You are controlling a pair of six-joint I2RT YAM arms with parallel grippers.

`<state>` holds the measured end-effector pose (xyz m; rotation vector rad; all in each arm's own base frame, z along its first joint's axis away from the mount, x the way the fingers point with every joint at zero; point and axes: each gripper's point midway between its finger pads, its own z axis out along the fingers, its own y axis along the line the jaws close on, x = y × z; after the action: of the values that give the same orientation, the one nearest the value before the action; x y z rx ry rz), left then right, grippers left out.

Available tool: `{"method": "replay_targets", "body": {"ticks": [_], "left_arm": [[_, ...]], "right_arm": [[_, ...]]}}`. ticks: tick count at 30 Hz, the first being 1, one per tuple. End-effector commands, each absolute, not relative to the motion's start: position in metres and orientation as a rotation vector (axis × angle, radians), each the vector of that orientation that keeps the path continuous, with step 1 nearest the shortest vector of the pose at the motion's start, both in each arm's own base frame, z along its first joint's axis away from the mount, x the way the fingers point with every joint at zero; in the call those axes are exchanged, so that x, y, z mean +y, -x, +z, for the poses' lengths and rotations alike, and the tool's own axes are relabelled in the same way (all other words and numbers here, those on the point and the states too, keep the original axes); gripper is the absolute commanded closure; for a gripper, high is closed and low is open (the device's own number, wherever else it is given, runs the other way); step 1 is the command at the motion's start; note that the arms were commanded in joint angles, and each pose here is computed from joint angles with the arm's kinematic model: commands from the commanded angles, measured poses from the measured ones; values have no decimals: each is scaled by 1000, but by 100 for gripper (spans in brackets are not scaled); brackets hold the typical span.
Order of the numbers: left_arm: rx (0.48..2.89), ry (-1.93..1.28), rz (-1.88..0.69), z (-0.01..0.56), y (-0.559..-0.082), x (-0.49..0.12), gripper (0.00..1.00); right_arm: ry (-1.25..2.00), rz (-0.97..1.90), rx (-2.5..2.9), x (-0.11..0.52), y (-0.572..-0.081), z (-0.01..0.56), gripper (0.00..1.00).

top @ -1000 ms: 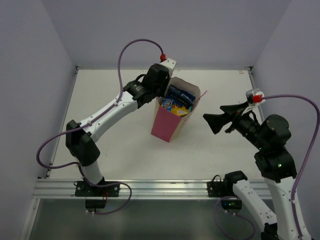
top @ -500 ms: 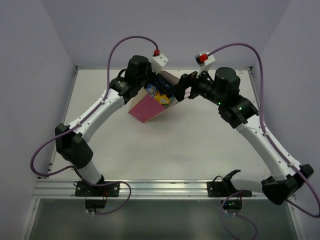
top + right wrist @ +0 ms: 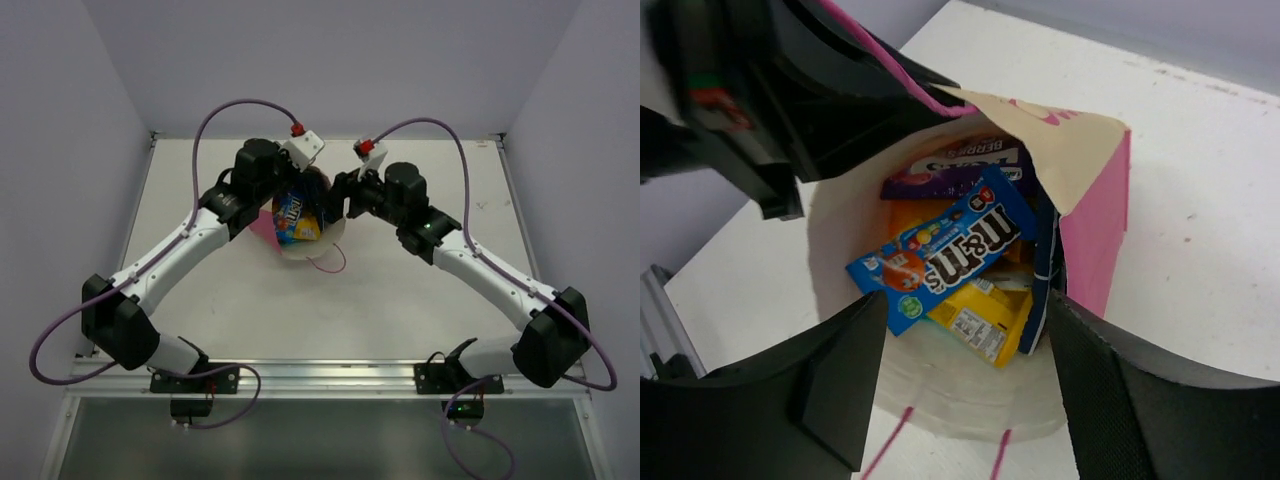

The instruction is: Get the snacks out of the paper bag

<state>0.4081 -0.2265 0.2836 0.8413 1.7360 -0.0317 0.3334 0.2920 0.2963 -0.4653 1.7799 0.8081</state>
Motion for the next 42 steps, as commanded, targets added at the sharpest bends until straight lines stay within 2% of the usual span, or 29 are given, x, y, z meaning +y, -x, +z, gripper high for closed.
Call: {"method": "replay_targets", "body": {"ticks": [1,6,10,12,18,20,23,24,26,27,31,36,42], "left_arm": [[1583,-707,-142,333,-398,-233,100],[1606,-642,-194,333,-391,-231,100],[1630,-594,-246,333,-393,-235,100],[1646,-577,-258,330,-394,-237,100],[1680,-534,-256,323,-396,-235,100],[1695,-515,-239,319,-399,-232,100],[1714,-501,-227,312,-403,-232,100],[1719,-494,-217,309,-405,-230,100],[1731,-485,-207,303,-409,-230,100],[1735,-472,-207,301,-410,-230,100],[1747,-435,-192,295,-419,-229,100],[1765,-396,-143,291,-435,-224,100],[1767,-410,-134,288,-441,-228,100]], "right_arm": [[441,876,1711,320,-332,293,34],[200,980,1873,335,-344,251,36],[78,1064,1952,366,-330,239,28],[24,1056,2008,376,-333,225,27],[-39,1038,2105,396,-348,198,29],[-39,1030,2117,403,-354,191,35],[-30,1000,2093,400,-359,193,59],[-24,986,2090,396,-358,190,73],[-12,974,2057,391,-358,200,88],[-14,963,2050,388,-360,203,100],[32,909,2022,369,-353,218,100],[-35,810,1948,286,-340,256,100],[-162,640,1930,198,-334,267,100]]}}
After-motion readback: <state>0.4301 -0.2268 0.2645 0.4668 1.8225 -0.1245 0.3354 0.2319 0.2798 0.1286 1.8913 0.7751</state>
